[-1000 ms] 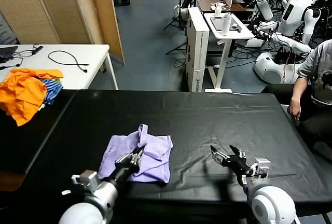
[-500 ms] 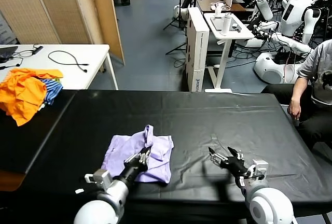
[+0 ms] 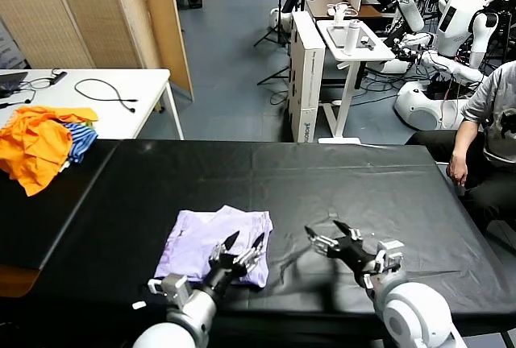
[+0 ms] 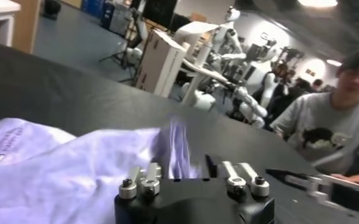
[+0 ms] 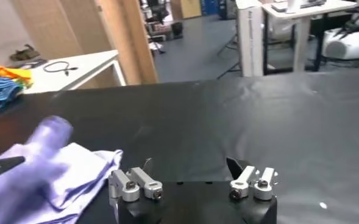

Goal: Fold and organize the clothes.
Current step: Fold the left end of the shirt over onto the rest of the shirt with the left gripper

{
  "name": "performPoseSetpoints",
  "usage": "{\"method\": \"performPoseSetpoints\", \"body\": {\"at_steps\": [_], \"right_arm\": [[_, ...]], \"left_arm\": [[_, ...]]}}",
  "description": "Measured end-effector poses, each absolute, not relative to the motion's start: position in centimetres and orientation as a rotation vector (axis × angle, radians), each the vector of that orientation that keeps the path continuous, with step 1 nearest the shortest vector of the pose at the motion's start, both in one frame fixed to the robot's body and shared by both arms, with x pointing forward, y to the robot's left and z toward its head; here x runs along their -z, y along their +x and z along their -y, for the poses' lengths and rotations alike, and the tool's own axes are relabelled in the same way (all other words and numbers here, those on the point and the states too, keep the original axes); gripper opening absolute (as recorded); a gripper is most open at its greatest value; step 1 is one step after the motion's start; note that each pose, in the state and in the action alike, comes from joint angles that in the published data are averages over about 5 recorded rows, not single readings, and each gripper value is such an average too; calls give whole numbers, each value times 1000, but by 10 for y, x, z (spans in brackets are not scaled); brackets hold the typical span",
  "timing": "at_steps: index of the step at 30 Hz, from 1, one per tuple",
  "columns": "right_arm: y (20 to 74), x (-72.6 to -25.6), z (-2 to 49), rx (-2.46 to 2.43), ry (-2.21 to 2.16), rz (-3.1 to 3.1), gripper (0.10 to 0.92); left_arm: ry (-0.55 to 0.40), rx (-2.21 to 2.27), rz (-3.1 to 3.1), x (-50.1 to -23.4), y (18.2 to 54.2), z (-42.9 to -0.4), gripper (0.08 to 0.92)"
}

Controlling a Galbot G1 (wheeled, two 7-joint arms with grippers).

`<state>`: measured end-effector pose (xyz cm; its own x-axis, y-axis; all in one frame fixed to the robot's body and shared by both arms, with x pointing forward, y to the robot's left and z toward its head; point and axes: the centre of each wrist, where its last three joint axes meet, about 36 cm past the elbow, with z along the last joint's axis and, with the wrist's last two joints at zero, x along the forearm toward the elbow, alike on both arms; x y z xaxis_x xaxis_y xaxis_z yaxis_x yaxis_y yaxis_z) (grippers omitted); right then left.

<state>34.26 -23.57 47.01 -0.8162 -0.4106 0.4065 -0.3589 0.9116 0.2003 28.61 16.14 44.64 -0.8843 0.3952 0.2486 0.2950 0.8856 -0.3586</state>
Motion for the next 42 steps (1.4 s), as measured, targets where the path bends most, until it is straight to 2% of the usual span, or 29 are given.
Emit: {"method": "performPoseSetpoints", "body": {"at_steps": [2, 10, 19, 22, 27, 30, 32, 39, 42], "right_arm": [[343, -469, 226, 164, 596, 2609, 907], [350, -453, 185, 203, 713, 2535, 901], [356, -430, 151, 186, 767, 2491, 746], [356, -426, 148, 181, 769, 2490, 619], [357, -423, 148, 180, 763, 2491, 304], [355, -424, 150, 182, 752, 2490, 171], [353, -425, 153, 180, 742, 2486, 146], [345, -425, 162, 196, 700, 2470, 142], [341, -428, 166, 223, 686, 2472, 189]], "left_arm": [[-493, -427, 2765, -448, 289, -168, 900], [-363, -270, 2842, -448, 298, -209, 907], [-317, -168, 2842, -441, 295, -217, 907], [-312, -159, 2842, -441, 295, -218, 907], [-300, -148, 2839, -439, 294, -219, 907], [-291, -143, 2839, -437, 295, -220, 907], [-283, -138, 2841, -436, 295, -221, 907], [-247, -120, 2861, -432, 298, -226, 907], [-224, -110, 2885, -428, 299, -229, 907]]}}
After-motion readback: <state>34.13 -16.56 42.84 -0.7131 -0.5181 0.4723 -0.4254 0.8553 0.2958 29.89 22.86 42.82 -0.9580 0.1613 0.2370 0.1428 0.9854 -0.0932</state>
